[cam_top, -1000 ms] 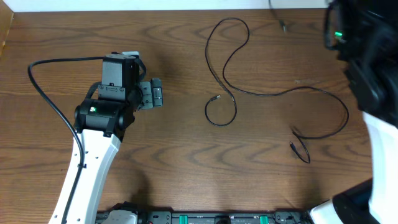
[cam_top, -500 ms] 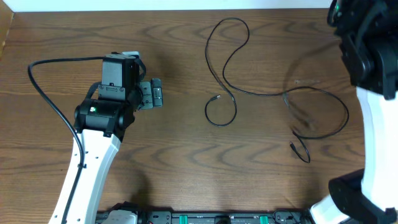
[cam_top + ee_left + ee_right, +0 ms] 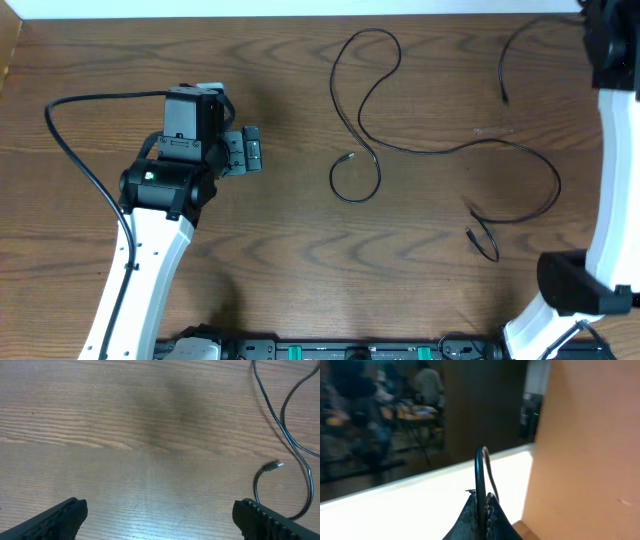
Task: Untangle cables
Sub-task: 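Pull the black cable up and off the table to the right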
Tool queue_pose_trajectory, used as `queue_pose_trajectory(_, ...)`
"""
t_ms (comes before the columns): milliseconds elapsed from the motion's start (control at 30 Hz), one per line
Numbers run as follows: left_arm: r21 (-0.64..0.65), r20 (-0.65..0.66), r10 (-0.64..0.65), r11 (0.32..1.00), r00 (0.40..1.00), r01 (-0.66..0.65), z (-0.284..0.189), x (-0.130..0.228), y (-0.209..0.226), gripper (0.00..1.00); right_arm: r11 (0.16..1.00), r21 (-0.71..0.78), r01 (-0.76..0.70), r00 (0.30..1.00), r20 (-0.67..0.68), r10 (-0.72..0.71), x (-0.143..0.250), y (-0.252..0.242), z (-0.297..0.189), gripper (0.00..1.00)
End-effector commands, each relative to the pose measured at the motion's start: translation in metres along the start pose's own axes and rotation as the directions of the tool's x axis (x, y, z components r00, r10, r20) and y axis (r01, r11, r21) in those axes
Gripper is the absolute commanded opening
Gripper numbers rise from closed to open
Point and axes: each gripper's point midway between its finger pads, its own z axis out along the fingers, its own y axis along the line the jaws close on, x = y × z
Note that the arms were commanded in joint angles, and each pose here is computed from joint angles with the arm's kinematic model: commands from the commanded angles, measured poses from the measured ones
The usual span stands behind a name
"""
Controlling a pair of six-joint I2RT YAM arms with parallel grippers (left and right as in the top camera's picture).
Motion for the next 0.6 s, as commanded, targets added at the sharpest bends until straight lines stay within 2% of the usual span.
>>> queue_pose_trajectory(0, -0.004, 0.006, 0.013, 1.000, 1.000, -0.013, -0.001, -0.003, 0.001, 0.98, 0.995, 0.092, 0.028, 0.999, -0.024, -0.026, 0.017, -0.026, 0.030, 0.01)
queue_pose_trajectory(300, -0.003, 0.006, 0.013, 1.000, 1.000, -0.013, -0.001, -0.003, 0.001, 0.97, 0.955, 0.280, 0.094, 0.991, -0.116, -0.063, 0.065, -0.105, 0.091, 0.01)
queue_pose_trajectory(567, -0.003, 0.006, 0.013, 1.000, 1.000, -0.013, -0.001, -0.003, 0.001, 0.97, 0.896, 0.422, 0.136, 0.981, -0.183, -0.063, 0.101, -0.184, 0.126, 0.01)
